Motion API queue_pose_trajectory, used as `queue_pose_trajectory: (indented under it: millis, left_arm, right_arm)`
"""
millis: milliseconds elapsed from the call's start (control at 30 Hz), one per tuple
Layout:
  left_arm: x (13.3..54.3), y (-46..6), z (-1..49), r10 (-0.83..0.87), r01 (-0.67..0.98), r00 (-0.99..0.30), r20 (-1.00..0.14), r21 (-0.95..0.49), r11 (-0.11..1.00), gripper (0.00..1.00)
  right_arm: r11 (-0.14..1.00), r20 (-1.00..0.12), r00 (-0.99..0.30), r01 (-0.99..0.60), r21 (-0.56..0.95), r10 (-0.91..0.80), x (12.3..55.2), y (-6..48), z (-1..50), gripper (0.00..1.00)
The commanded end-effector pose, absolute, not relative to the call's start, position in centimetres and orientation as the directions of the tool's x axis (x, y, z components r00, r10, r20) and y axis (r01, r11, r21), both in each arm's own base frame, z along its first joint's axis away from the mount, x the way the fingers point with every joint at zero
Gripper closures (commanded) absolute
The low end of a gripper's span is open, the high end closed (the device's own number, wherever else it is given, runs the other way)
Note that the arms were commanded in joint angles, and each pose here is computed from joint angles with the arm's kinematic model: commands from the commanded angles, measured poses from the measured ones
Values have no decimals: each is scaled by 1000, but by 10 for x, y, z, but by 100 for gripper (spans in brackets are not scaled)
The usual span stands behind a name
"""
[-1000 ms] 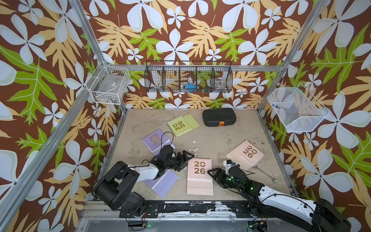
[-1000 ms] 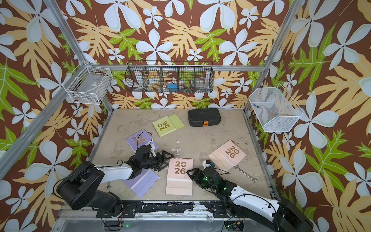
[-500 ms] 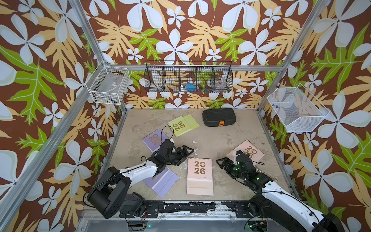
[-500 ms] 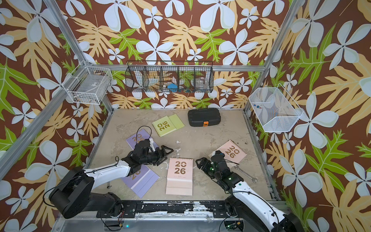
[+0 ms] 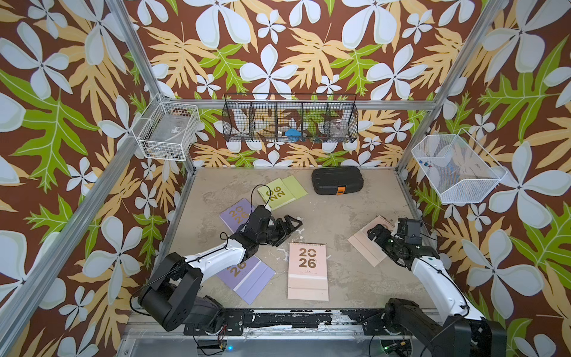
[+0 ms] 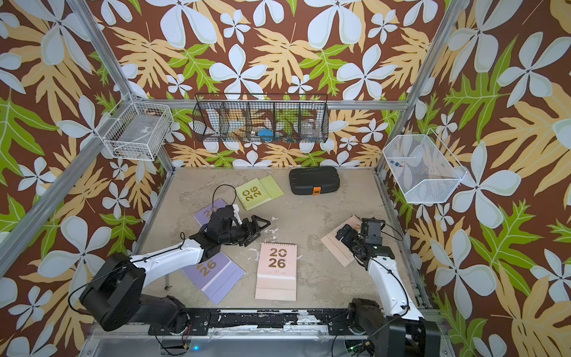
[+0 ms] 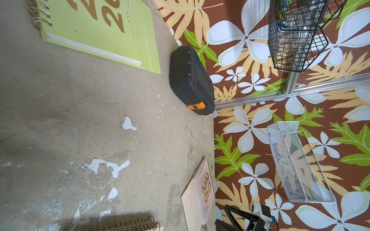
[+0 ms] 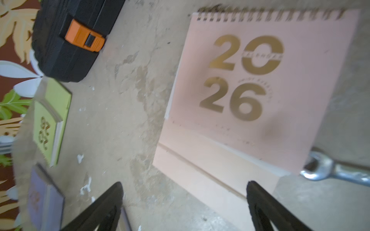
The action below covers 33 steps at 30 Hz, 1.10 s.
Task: Stack the calendars
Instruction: Move the calendar to the center of the board.
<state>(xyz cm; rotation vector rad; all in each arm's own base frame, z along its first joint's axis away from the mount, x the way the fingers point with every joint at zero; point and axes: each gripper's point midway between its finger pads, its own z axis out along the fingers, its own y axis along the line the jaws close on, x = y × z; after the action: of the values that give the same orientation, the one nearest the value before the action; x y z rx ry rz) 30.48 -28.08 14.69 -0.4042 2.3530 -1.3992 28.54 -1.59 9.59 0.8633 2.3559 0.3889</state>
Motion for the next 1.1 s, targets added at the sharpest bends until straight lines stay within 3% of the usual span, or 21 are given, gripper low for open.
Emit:
queue_pose_trajectory:
  millis: [0,133,333,1067]
  left_arm:
    - [308,-287,151,-399,-29,-899,-180,-885,465,9]
    - [315,-298,153,-374,-24,-912,-168,-889,458,9]
    - [329,-315,154,-329,-9,-929,-172,-876,482,9]
    - [341,-331,141,-293,-10,-943,-158,-867,498,9]
  right_arm:
    - [792,-508,-612,520,320,607,295,-44,99,0]
    - [776,-523,-589,568,275,616,308,-67,96,0]
    - [690,-464,-522,629,358,716,311,-100,77,0]
    - [728,-311,-665,556,402,679,345,-96,32,0]
